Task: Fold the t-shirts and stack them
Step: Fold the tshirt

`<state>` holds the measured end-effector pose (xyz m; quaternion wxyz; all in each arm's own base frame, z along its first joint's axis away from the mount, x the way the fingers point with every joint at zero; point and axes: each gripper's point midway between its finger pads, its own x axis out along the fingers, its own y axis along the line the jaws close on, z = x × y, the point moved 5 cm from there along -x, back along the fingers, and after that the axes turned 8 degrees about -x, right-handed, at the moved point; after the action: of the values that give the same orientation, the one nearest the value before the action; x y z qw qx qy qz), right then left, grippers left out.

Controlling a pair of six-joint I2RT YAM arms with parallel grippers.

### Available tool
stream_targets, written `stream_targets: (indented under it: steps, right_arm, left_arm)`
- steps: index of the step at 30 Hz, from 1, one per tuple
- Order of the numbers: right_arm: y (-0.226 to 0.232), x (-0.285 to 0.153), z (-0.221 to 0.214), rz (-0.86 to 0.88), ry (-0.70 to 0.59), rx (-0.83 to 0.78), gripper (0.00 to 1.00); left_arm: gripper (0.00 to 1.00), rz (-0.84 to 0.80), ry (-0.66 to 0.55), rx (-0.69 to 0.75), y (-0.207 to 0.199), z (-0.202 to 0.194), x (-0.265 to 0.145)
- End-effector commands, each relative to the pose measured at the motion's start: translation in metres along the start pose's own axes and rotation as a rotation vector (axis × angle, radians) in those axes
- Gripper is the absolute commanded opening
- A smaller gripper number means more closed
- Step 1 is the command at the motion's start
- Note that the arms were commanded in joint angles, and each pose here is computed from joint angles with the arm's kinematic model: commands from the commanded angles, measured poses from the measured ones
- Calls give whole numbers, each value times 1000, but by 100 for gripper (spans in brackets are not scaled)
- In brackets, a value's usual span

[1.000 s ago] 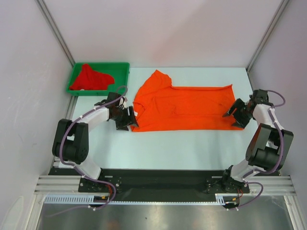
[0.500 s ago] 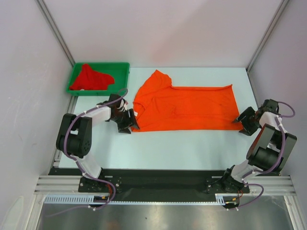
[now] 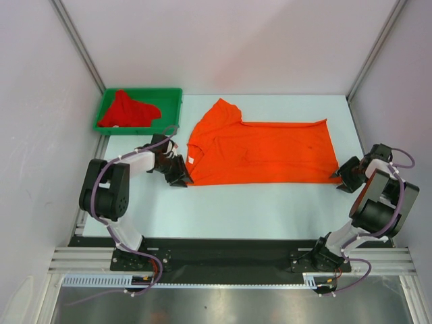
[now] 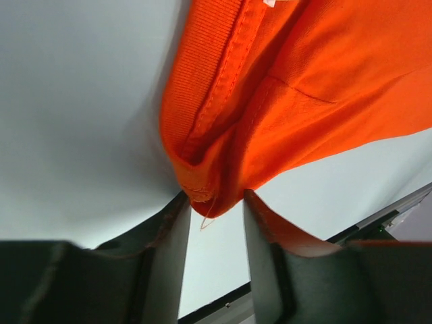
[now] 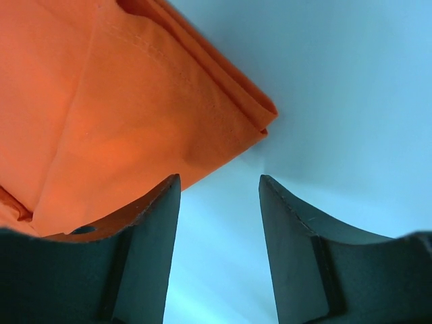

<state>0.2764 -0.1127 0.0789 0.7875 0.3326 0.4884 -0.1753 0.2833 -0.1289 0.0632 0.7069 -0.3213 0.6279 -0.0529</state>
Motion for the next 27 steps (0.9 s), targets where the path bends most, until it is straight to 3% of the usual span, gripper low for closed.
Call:
stream_targets:
  steps: [1,11,18,22,23,24,27]
  right_arm:
    - [-6,4,8,-28,-41,7,55]
    - [-12,19,19,-64,-54,14,52]
    - [-20,26,21,-113,-55,16,43]
    - [-27,31,19,-152,-46,23,29]
    - [-28,32,18,-161,-41,27,22]
    - [-30,33,17,-177,-36,32,2]
    - [-37,27,13,-243,-32,52,0]
  left_arm:
    - [40,11,-33,11,5,8,5]
    - [22,3,-33,26,5,13,6]
    - [9,-4,-30,27,3,13,6]
    - [0,-2,-37,26,4,13,5]
    - [0,-3,-42,26,4,13,4]
    - [0,-1,-41,24,4,13,4]
    - [0,2,-45,13,6,9,2]
